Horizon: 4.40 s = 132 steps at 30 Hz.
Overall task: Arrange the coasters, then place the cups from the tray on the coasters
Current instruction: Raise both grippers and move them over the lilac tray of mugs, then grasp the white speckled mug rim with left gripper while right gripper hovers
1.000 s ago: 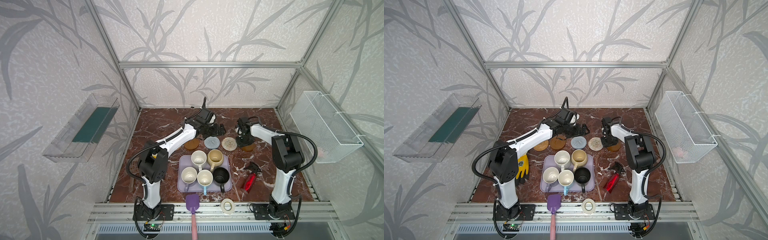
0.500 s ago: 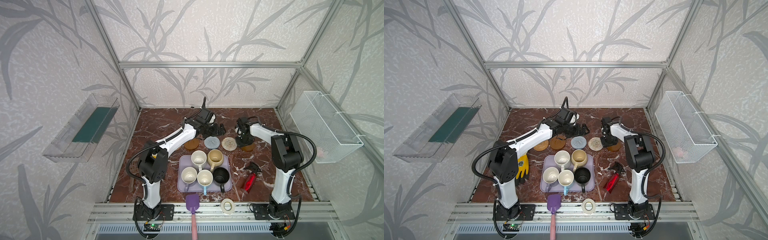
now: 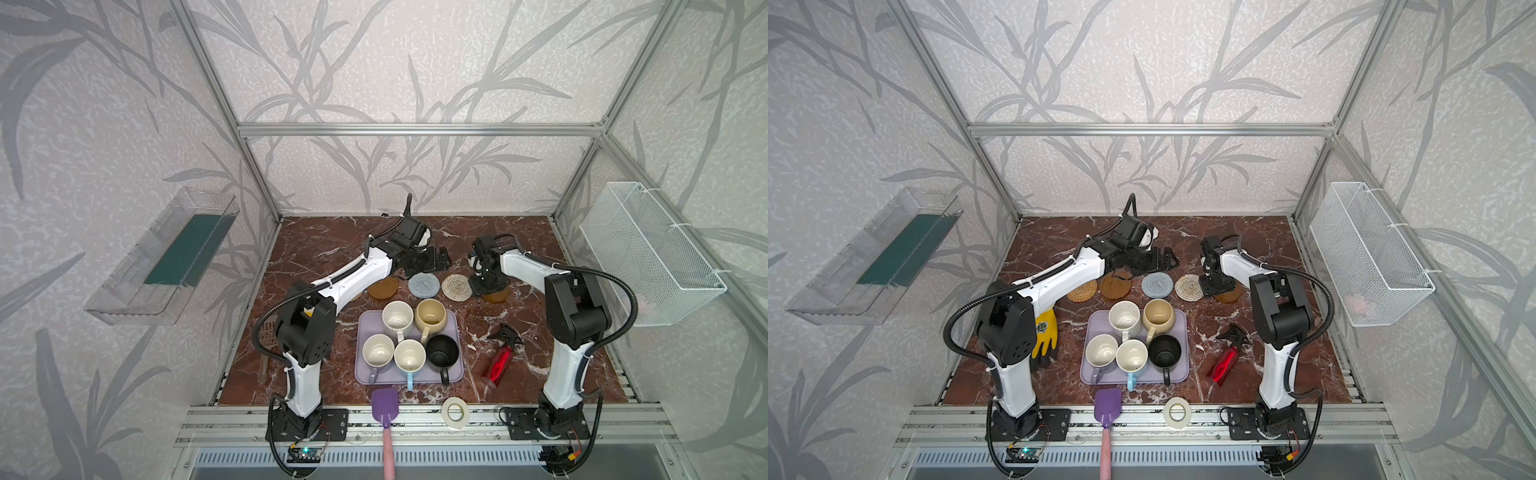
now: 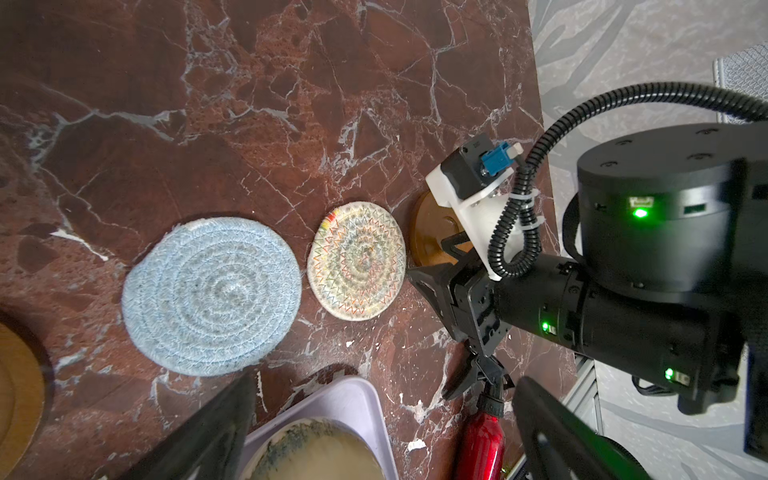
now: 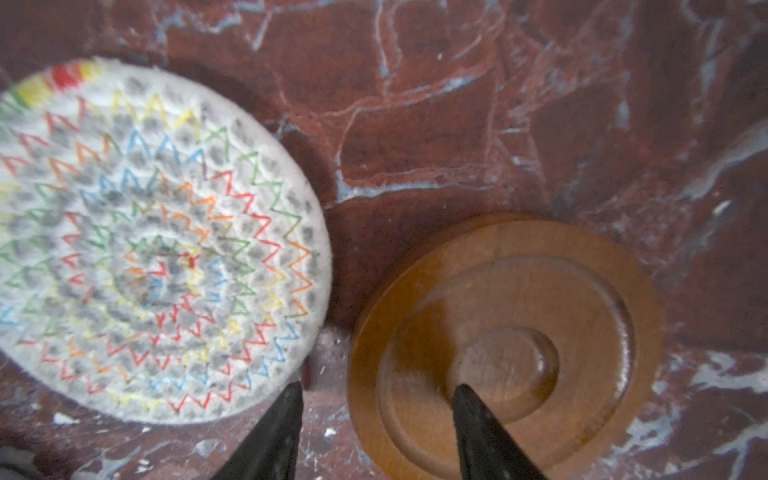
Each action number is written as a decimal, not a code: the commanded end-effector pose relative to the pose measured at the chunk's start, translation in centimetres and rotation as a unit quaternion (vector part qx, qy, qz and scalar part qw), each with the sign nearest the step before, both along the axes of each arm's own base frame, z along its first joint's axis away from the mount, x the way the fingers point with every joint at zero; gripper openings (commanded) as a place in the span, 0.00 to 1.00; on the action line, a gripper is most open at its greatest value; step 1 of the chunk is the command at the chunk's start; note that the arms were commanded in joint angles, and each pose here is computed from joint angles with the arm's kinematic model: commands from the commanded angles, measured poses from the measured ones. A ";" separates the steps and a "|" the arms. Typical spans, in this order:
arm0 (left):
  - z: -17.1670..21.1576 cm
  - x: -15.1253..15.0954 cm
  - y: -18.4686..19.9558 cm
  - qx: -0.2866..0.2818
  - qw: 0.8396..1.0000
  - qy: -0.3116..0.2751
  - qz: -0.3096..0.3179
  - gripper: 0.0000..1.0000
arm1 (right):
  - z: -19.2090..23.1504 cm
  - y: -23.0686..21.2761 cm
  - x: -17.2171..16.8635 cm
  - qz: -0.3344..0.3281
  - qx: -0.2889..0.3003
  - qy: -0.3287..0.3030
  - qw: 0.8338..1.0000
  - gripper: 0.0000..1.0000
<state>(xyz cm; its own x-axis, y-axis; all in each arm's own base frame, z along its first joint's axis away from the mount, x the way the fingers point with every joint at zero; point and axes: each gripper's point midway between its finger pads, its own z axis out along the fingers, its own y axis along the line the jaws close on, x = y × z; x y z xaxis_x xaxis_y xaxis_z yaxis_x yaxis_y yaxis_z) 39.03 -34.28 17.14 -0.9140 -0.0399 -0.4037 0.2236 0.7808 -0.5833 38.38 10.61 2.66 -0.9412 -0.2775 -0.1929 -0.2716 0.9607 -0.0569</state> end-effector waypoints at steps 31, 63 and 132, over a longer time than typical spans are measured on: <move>3.9 -10.2 12.7 0.120 0.991 0.011 0.066 0.72 | 20.0 6.8 -5.6 0.033 0.260 -0.197 0.945 0.99; -3.4 -18.7 12.0 0.162 0.977 0.122 0.067 0.43 | 17.3 13.2 -15.5 0.124 0.267 -0.131 0.947 0.99; -10.4 -17.5 11.6 0.259 0.954 0.147 0.038 0.18 | 16.3 14.3 -15.6 0.152 0.271 -0.136 0.941 1.00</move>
<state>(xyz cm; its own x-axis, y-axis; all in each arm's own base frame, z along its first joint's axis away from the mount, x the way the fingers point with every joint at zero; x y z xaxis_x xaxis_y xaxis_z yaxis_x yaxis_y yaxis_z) 21.28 -23.21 7.34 -0.9939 0.0082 -0.1104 0.0286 0.9824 -0.1847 22.60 24.61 17.81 -0.7513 -0.3243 -0.5748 -0.5706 0.7568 0.3189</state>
